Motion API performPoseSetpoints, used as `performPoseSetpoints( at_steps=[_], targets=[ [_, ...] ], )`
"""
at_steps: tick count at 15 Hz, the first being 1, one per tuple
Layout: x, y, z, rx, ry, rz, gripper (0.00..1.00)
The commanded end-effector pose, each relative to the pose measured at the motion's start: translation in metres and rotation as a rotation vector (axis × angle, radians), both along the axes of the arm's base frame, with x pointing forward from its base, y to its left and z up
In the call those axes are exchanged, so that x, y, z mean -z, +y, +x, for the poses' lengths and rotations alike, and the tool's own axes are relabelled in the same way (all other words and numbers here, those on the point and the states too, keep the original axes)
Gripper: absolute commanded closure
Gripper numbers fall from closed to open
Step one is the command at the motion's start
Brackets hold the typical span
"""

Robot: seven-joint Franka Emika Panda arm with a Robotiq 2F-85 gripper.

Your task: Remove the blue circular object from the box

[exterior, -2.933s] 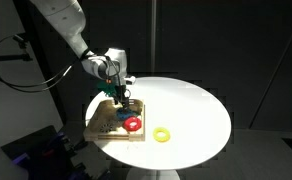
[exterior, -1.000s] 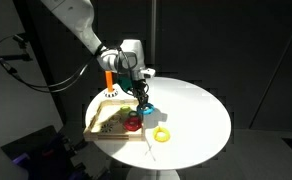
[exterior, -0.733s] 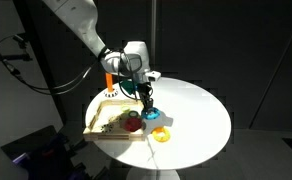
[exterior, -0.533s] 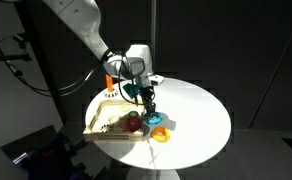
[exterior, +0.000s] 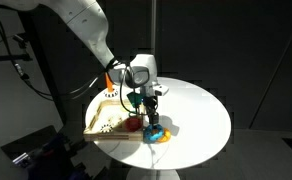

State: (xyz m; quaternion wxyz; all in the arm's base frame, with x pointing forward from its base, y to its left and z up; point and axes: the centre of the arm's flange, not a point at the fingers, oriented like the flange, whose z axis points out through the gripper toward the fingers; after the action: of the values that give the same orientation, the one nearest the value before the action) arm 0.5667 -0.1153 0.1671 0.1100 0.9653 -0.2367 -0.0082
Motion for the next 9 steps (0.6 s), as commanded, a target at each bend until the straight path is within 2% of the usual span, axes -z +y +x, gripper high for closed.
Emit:
performPoseSetpoints(
  at_steps=[1, 3, 4, 9],
  targets=[
    [-0.005, 0.002, 0.007, 0.008, 0.015, -0.016, 0.19],
    [-0.012, 0.008, 0.007, -0.003, 0.025, -0.001, 0.04],
    [-0.017, 0.011, 0.007, -0.013, 0.039, 0.021, 0.00],
    [-0.050, 0.039, 0.008, -0.060, 0.104, 0.107, 0.00]
  ],
)
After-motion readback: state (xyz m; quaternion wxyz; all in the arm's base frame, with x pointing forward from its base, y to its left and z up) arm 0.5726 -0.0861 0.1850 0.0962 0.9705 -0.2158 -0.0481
